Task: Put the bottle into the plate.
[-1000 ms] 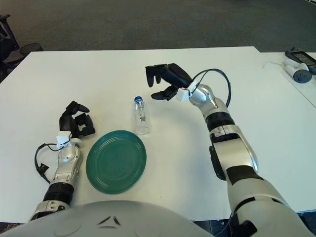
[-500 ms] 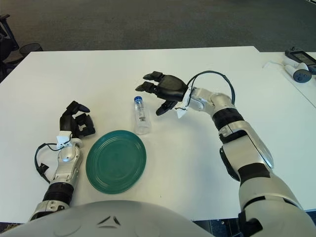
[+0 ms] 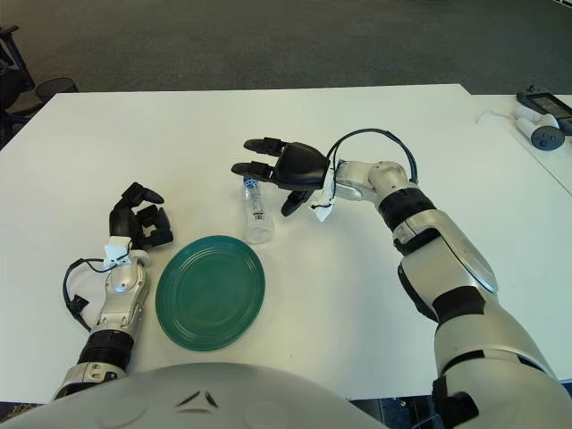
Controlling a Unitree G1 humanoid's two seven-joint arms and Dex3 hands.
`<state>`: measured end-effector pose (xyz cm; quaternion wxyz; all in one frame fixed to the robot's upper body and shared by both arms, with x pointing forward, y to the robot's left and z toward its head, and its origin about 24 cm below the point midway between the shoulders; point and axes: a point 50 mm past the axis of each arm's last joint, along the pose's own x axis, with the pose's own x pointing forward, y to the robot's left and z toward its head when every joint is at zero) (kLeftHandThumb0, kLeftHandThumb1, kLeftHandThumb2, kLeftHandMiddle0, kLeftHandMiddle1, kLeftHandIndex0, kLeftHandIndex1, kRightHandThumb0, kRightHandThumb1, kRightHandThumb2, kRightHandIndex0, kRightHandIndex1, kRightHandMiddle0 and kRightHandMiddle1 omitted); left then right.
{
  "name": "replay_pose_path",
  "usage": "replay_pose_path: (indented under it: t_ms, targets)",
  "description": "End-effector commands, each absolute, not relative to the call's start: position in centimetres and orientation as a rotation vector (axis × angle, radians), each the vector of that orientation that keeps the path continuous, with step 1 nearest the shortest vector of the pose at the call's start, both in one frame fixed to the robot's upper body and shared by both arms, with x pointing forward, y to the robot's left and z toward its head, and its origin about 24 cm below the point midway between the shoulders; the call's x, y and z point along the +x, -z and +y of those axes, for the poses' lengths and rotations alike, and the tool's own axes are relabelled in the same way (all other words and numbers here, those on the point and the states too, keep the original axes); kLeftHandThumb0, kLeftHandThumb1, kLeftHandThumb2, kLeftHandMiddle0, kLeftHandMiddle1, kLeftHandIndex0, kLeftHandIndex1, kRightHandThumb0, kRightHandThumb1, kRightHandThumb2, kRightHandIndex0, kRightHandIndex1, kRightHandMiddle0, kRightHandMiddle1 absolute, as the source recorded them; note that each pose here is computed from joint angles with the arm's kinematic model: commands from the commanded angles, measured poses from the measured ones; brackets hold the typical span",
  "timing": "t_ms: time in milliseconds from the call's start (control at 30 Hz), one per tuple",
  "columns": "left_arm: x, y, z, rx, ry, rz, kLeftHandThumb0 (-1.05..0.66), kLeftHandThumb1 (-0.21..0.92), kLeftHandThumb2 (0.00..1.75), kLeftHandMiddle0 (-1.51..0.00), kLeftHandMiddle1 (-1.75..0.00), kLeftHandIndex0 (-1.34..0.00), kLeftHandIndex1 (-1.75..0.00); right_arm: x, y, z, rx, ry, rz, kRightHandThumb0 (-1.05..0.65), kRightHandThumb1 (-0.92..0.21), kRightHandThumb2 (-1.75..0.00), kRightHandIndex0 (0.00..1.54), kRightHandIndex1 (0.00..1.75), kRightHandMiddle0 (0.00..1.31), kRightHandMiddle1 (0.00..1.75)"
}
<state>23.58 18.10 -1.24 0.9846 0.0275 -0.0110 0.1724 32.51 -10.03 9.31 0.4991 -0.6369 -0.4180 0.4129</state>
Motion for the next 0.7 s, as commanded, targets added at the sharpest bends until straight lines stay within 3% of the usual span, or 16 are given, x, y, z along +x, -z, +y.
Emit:
replay_pose_path:
  t_ms: [0,367,667]
  targets:
    - [21.9,3.9,17.8,0.055,-0.352,0.123,-0.57,0.08,1.60,-1.28,-1.75,-0.80,-1.75,32.8,-9.8,-9.8,-1.570,-0.987,-1.044,-0.91,-0.92,-0.33,0.00,0.00,0.01,0.01]
    - [21.9,4.0,17.8,0.059,-0.348,0.131,-0.57,0.09,1.60,-1.27,-1.75,-0.80,-1.75,32.6,-8.8,-8.7,-1.616,-1.057,-1.064,-0.83,-0.92,-0.44,0.00,0.00,0.00,0.15]
    - [21.9,4.2,17.7,0.074,-0.351,0.138,-0.56,0.10,1.59,-1.27,-1.75,-0.79,-1.75,32.5,-9.1,-7.8,-1.650,-1.091,-1.108,-0.77,-0.92,-0.48,0.00,0.00,0.00,0.15]
